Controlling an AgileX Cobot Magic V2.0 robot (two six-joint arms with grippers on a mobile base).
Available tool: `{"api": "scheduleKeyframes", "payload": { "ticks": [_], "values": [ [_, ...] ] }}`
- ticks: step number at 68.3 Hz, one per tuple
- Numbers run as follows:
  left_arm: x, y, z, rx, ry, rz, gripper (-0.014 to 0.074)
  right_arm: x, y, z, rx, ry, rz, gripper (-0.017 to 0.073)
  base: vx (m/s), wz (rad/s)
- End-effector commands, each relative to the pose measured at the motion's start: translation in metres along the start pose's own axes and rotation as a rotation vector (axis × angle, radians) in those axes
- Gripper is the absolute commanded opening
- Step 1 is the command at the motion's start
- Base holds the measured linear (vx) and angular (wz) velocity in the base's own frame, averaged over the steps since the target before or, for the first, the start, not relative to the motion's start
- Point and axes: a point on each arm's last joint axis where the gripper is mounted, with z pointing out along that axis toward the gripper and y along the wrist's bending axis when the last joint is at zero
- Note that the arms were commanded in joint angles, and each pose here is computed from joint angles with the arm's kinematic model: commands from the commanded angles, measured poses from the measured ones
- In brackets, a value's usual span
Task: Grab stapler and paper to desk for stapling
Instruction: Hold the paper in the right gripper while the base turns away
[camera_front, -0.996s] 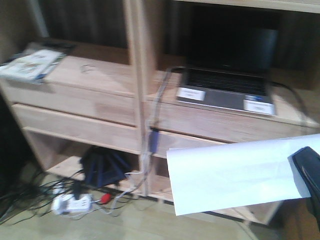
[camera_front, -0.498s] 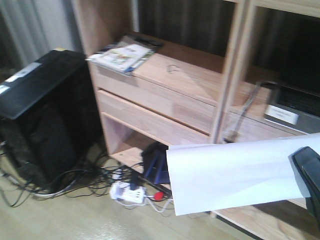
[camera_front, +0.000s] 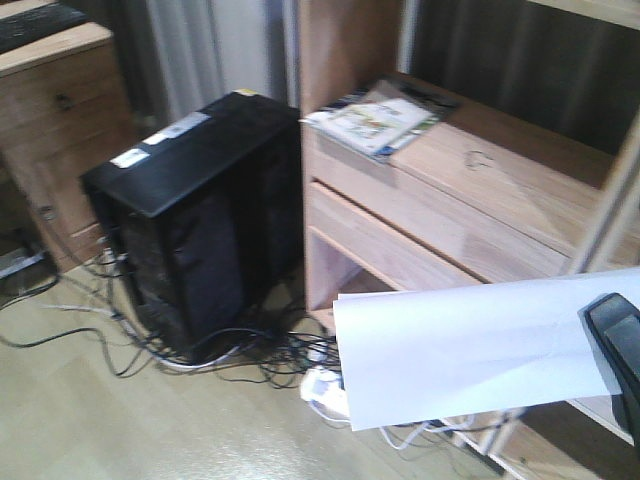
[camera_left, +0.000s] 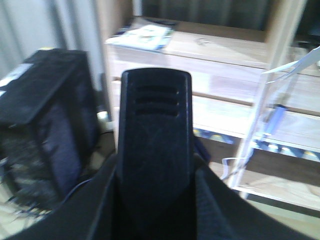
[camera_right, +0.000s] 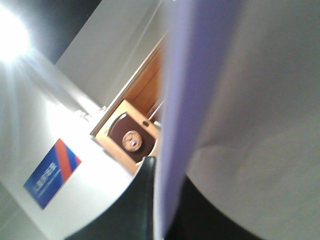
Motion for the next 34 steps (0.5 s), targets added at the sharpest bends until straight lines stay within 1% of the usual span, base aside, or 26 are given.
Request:
{"api": "scheduleKeyframes", "payload": {
  "ticks": [1,17,34],
  "values": [
    [-0.0175,-0.0007,-0.0041,0.008,-0.123,-0.003,-0.0006,-0.0002,0.0075,-0.0057,-0.108,-0.034,0.000,-0.0001,0.07,0.43],
    [-0.0175,-0.0007,-0.0041,0.008,-0.123,-0.003,-0.0006,-0.0002,0.0075,-0.0057,-0.108,-0.034,0.000,-0.0001,0.07,0.47],
    [-0.0175,-0.0007,-0.0041,0.008,-0.123,-0.003,-0.0006,-0.0002,0.0075,-0.0057,-0.108,-0.034,0.000,-0.0001,0.09,0.55]
  ]
}}
